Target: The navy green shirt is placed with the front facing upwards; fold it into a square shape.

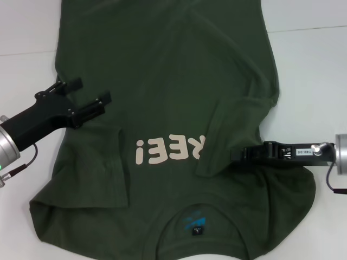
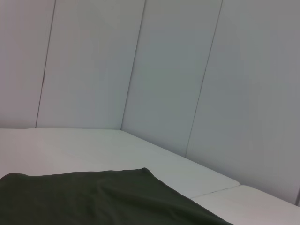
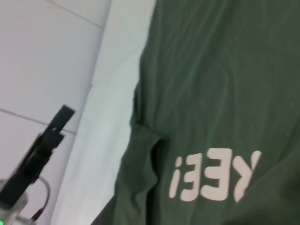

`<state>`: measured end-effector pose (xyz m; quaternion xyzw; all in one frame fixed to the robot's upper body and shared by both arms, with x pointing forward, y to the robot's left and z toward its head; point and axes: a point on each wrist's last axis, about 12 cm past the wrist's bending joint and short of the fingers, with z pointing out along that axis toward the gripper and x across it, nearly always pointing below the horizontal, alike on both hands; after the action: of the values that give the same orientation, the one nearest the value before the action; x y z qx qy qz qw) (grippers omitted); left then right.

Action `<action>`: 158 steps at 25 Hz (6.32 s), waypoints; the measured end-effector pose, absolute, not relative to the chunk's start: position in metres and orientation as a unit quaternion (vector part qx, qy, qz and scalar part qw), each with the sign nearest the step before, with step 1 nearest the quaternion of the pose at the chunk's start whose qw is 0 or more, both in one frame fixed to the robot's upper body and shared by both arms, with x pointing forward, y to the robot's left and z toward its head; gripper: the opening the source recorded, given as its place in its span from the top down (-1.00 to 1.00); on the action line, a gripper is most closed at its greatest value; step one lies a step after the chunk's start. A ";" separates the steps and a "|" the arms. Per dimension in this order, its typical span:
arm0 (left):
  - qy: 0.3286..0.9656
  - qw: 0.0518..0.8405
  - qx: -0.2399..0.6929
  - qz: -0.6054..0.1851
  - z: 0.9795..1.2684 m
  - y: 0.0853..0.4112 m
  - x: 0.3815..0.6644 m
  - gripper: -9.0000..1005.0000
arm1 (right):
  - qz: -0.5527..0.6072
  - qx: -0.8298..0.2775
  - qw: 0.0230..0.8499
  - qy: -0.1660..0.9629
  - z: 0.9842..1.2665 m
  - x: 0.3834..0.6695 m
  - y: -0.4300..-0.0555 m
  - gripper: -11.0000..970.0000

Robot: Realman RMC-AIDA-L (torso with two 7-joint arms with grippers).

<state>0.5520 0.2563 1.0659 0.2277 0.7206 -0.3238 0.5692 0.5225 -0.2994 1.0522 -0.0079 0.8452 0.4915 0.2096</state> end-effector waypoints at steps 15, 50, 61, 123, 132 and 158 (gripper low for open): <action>0.723 0.571 0.224 -0.319 1.066 0.260 0.552 -0.75 | 0.547 -0.083 0.383 0.739 1.077 0.484 -0.336 -0.09; 0.680 0.562 0.210 -0.422 1.053 0.272 0.485 -0.74 | 0.344 -0.127 0.507 0.780 1.089 0.422 -0.415 -0.55; 0.713 0.548 0.182 -0.397 1.040 0.313 0.447 -0.74 | 0.368 -0.125 0.513 0.765 1.090 0.455 -0.396 -0.44; 0.825 0.443 0.181 -0.301 1.004 0.343 0.434 -0.74 | 0.400 -0.109 0.510 0.754 1.084 0.481 -0.373 -0.44; 0.824 0.441 0.187 -0.303 1.004 0.341 0.436 -0.74 | 0.399 -0.110 0.510 0.754 1.084 0.481 -0.373 -0.44; 0.821 0.451 0.179 -0.301 1.008 0.342 0.444 -0.66 | 0.398 -0.112 0.511 0.753 1.086 0.485 -0.372 -0.40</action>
<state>0.4436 0.3420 1.0081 0.1795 0.8211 -0.3006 0.4508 0.4854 -0.3718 1.0855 -0.1118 0.7532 0.3982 0.5115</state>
